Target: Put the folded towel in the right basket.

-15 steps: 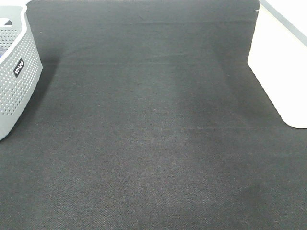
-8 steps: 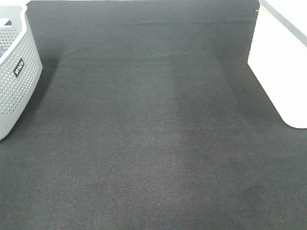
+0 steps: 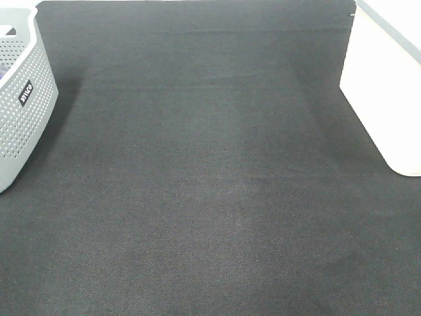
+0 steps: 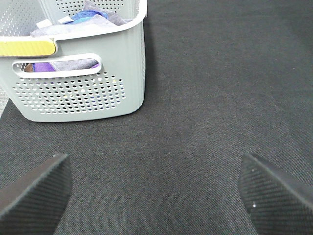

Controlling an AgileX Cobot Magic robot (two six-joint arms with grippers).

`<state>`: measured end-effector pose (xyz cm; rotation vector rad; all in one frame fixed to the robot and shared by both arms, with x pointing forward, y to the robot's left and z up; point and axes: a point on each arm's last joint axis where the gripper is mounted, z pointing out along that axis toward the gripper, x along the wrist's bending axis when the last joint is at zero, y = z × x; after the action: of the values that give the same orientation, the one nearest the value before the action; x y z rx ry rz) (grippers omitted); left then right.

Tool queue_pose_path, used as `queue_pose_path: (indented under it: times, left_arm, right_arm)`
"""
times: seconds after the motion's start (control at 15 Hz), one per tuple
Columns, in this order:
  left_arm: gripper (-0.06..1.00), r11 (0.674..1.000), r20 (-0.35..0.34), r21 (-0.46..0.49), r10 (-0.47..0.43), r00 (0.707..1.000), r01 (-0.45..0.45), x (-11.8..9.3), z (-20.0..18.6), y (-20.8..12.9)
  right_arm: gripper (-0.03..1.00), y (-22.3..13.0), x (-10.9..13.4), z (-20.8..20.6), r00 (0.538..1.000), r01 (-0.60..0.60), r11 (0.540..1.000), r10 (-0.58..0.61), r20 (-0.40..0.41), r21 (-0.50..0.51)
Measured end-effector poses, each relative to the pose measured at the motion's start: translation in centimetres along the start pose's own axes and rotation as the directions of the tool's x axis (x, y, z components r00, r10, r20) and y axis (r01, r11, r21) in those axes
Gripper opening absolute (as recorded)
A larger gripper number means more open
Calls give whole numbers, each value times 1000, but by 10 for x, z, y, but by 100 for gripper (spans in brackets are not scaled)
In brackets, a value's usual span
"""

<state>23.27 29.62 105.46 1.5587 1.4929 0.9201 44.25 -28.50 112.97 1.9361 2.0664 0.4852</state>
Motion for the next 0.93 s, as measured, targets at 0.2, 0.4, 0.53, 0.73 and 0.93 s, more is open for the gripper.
queue_pose_path:
  times: [0.2,0.4,0.53,0.73,0.93]
  left_arm:
    - [88,1000,0,0,0,1000,0,0,0,0]
    - [88,1000,0,0,0,1000,0,0,0,0]
    - [88,1000,0,0,0,1000,0,0,0,0]
    - [88,1000,0,0,0,1000,0,0,0,0]
    - [88,1000,0,0,0,1000,0,0,0,0]
  right_arm:
    - [78,-53,0,-4,1000,-13,1000,13,3,-25]
    - [78,-123,1,-3,1000,-10,992,10,4,-130]
    - [78,-155,0,-4,1000,10,974,-6,16,-228]
    - [78,-188,-3,-5,998,50,928,-29,62,-369]
    - [78,-207,-3,-13,997,62,845,-26,75,-531]
